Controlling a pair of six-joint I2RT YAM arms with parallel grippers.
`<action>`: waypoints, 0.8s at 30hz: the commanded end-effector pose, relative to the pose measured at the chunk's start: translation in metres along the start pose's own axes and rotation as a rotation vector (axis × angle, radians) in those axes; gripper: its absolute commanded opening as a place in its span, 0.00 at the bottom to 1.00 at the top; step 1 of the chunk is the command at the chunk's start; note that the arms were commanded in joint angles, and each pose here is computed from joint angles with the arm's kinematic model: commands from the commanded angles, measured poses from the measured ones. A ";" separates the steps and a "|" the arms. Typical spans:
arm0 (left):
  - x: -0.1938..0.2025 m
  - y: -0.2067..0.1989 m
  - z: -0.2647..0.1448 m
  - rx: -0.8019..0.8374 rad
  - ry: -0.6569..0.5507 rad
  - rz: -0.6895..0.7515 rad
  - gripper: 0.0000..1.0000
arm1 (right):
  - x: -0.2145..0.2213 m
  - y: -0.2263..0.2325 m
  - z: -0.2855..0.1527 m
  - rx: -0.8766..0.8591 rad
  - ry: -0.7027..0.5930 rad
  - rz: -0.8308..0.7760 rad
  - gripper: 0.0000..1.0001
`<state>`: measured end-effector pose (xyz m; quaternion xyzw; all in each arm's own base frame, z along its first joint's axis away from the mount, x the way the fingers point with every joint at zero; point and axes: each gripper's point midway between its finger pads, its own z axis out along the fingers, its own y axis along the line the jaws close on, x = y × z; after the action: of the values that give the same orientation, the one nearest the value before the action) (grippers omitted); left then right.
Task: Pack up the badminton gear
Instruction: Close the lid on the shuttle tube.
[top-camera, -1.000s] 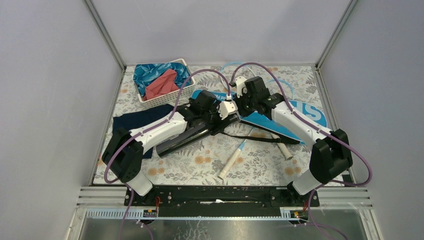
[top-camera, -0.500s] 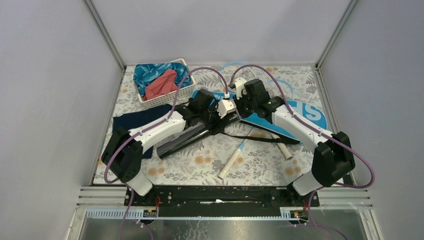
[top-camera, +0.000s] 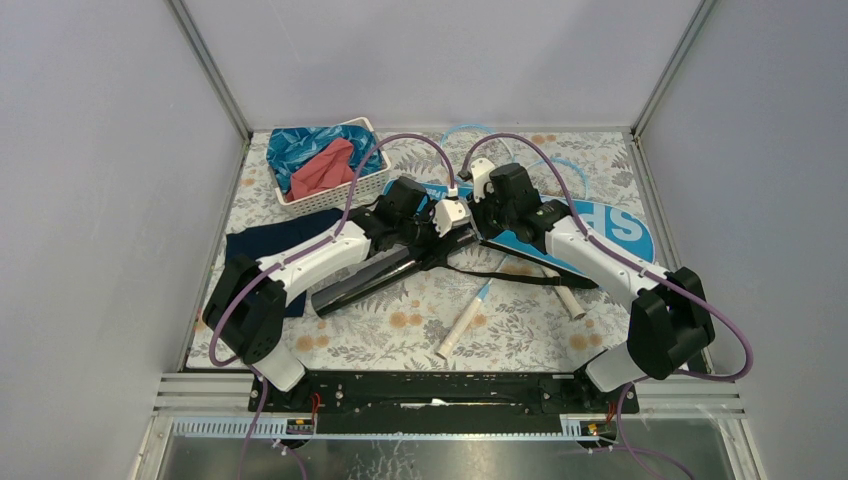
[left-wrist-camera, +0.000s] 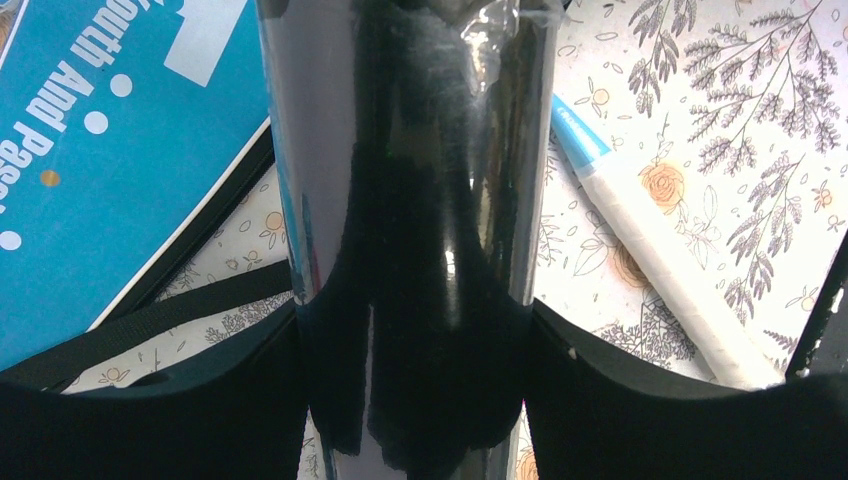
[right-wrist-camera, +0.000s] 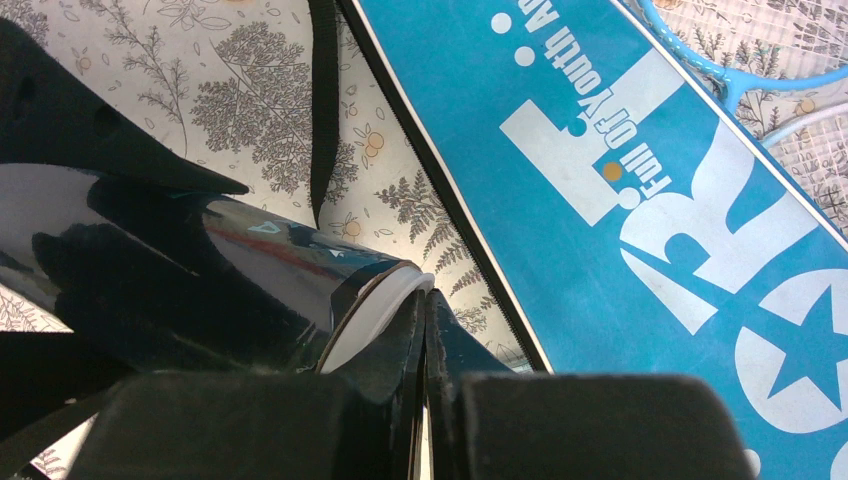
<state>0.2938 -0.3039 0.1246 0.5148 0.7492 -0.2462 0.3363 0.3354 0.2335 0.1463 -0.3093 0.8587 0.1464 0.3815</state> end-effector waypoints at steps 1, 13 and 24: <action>-0.058 0.013 -0.002 -0.025 -0.202 0.111 0.00 | 0.018 0.067 -0.004 -0.249 0.034 -0.187 0.00; -0.064 0.020 -0.007 -0.080 -0.226 0.084 0.00 | 0.026 0.083 0.002 -0.256 0.049 -0.220 0.00; -0.060 0.022 -0.004 -0.102 -0.245 -0.003 0.03 | 0.016 0.078 0.009 -0.187 0.043 -0.100 0.00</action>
<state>0.2878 -0.2977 0.1157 0.5109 0.7538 -0.2513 0.3281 0.3302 0.2386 0.1379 -0.2954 0.8653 0.1359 0.3814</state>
